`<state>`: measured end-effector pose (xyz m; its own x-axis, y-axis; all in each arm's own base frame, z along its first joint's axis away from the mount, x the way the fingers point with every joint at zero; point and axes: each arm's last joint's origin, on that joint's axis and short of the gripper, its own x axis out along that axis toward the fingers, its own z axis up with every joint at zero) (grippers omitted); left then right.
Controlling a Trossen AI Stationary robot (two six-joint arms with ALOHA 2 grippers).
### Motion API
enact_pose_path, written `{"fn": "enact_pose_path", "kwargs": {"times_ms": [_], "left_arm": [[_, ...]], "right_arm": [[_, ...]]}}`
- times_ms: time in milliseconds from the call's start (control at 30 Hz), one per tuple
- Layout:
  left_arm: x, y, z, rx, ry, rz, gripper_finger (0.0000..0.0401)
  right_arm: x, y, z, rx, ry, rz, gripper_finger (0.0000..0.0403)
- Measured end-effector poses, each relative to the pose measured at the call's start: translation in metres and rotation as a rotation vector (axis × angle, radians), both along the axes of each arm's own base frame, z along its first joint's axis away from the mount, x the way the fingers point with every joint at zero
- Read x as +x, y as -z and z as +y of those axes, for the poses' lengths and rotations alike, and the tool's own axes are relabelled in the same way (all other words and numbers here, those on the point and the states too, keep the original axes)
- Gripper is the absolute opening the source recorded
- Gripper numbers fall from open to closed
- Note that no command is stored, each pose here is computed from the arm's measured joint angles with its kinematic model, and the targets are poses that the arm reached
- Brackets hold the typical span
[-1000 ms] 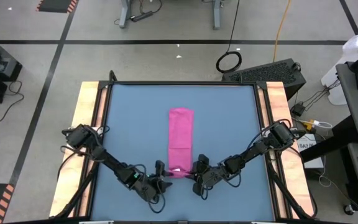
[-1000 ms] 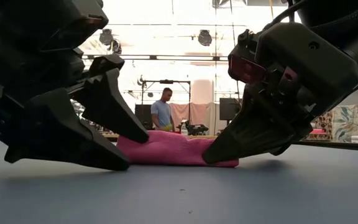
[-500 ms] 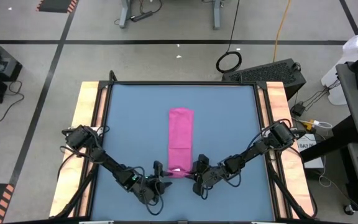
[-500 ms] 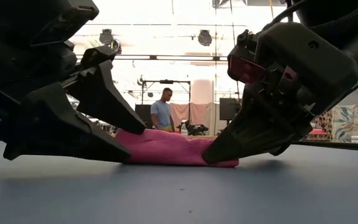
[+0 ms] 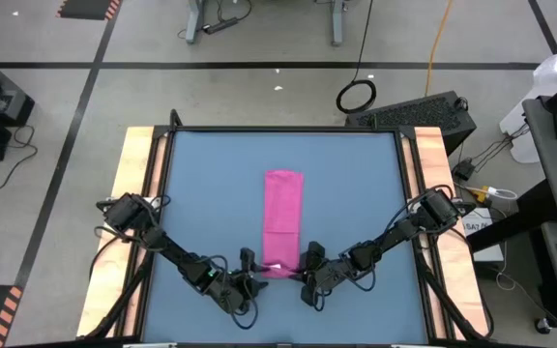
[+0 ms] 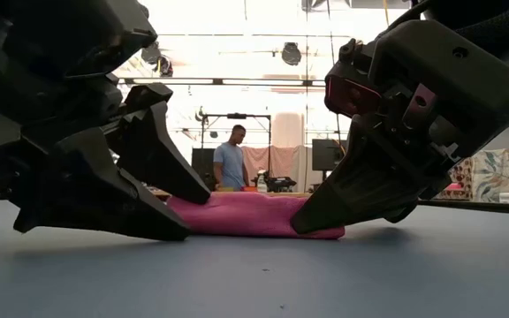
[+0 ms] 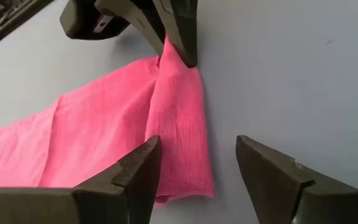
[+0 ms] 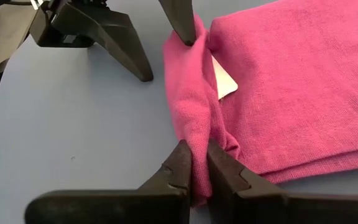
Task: Roll towel into tight, uniform cylinder
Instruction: Roll the pink towel
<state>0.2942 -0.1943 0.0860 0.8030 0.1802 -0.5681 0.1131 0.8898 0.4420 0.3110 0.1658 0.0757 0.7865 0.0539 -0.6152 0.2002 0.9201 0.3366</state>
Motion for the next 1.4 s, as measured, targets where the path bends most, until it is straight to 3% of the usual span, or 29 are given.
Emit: {"fn": "enact_pose_path", "kwargs": {"times_ms": [300, 667, 833, 1067, 1267, 1400], "left_arm": [[0.008, 0.001, 0.013, -0.059, -0.044, 0.013, 0.0207], [0.010, 0.004, 0.018, -0.146, -0.058, 0.061, 0.0081], [0.010, 0.006, 0.022, -0.192, -0.096, 0.086, 0.0053], [0.015, 0.005, 0.031, -0.318, -0.132, 0.116, 0.0043], [0.016, 0.003, 0.035, -0.413, -0.169, 0.140, 0.0043], [0.015, -0.003, 0.035, -0.467, -0.190, 0.150, 0.0042]], "right_arm": [[0.000, 0.000, 0.000, 0.018, 0.007, 0.002, 0.0019], [0.002, -0.004, 0.001, 0.040, -0.001, -0.022, 0.0021], [0.001, -0.009, 0.001, 0.016, -0.022, -0.030, 0.0053], [-0.009, -0.026, 0.003, -0.216, -0.130, -0.025, 0.0127], [-0.020, -0.043, 0.021, -0.403, -0.169, -0.115, 0.0172], [-0.024, -0.042, 0.028, -0.437, -0.175, -0.129, 0.0182]]}}
